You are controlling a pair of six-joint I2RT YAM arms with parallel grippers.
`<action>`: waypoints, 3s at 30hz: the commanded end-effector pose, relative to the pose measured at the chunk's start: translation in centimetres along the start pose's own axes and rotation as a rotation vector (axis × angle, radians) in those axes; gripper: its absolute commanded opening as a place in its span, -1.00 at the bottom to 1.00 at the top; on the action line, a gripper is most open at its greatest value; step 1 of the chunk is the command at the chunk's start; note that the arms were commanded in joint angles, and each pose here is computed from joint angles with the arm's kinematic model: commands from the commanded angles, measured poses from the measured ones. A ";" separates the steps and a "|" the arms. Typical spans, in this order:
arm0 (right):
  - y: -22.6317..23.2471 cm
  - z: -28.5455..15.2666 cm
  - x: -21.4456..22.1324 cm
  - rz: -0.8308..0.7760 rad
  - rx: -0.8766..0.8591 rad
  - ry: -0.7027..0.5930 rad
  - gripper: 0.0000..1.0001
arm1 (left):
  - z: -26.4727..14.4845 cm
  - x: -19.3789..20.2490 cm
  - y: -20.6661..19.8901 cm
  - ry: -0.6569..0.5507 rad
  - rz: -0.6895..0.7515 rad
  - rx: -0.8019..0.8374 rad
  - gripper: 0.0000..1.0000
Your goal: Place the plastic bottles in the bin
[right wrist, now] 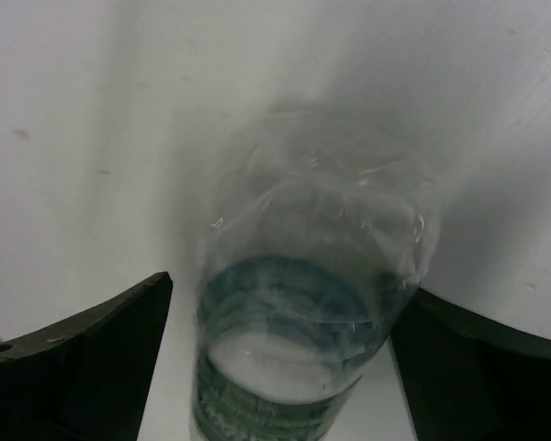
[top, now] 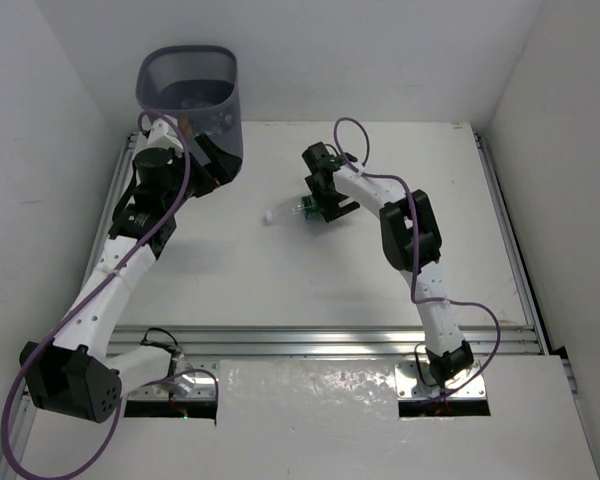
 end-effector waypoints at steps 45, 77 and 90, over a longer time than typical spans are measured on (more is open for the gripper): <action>-20.9 -25.5 -16.1 -0.475 -0.656 -0.739 0.98 | 10.1 -0.4 -3.9 0.021 0.137 -0.240 -1.00; -20.7 -22.5 -14.9 -0.980 -0.486 -0.635 0.98 | 4.8 -16.7 0.5 -0.277 0.114 -0.286 0.99; -25.9 -22.7 -12.6 -0.965 -0.561 -0.531 0.98 | -9.5 -1.0 6.0 -0.143 0.216 -0.234 0.99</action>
Point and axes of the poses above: each gripper's point midway between its finger pads, its own z axis out along the fingers, its own y axis along the line the jaws close on, x = y × z, the point moved 5 cm from there along -z, back along the fingers, and after that the axes turned 4 degrees about -z, right-handed, at the moved point
